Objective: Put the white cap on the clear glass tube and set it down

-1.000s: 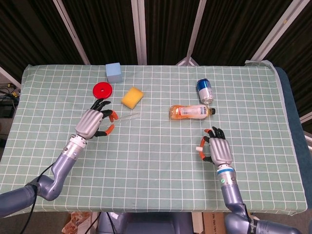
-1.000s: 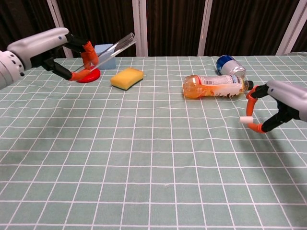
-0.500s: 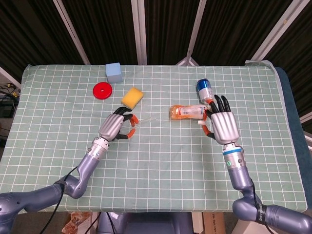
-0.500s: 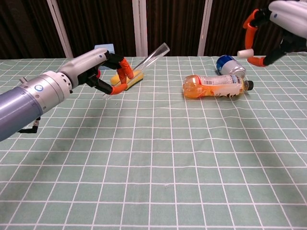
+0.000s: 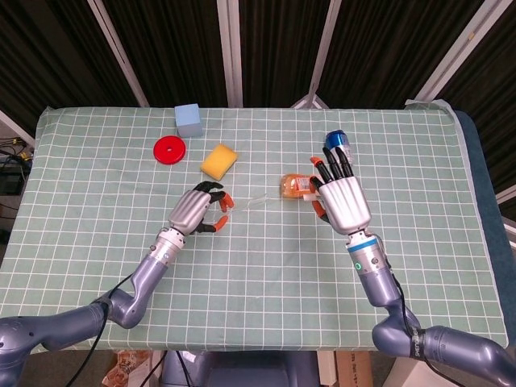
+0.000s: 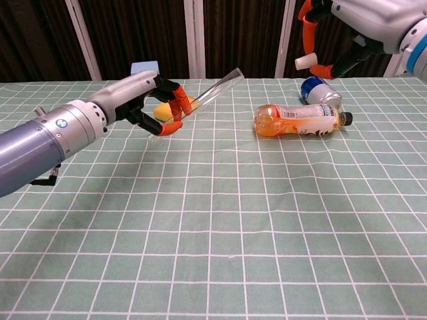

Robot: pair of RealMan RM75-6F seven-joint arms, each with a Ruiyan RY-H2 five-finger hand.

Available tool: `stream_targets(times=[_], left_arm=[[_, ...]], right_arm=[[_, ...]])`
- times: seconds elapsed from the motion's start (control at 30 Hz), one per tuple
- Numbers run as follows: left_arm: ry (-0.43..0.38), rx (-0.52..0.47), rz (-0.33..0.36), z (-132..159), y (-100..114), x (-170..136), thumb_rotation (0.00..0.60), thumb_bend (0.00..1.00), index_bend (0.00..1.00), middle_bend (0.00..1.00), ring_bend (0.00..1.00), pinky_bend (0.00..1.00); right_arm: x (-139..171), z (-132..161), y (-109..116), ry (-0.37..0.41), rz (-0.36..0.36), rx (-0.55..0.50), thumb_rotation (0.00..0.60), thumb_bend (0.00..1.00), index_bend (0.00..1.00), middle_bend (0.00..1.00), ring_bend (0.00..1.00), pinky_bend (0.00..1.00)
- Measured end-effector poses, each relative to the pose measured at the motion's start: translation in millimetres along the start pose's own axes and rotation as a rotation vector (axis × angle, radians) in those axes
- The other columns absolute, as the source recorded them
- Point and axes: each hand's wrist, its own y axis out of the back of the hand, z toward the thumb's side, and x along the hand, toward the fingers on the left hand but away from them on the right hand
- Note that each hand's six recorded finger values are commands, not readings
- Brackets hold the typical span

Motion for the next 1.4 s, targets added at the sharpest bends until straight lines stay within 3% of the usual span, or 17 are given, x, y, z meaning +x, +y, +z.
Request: stream_targets(times=[0.67,1.4], left_arm=[[-0.006,0.027,-0.040,7,-4,1,0.600,0.84,0.52,0.57,0.20,0.17],[-0.022,0.018,-0.056,18,-16,2,0.600,0.84,0.52,0.57,0.20,0.17]], right_arm=[[-8,30,-13,0.072,-0.012,0.044,0.600,0.36,0.65,0.22,0.00,0.00],[-8,42,-19,0.073,-0.007,0.026,0.600,0.36,0.65,0.22,0.00,0.00]])
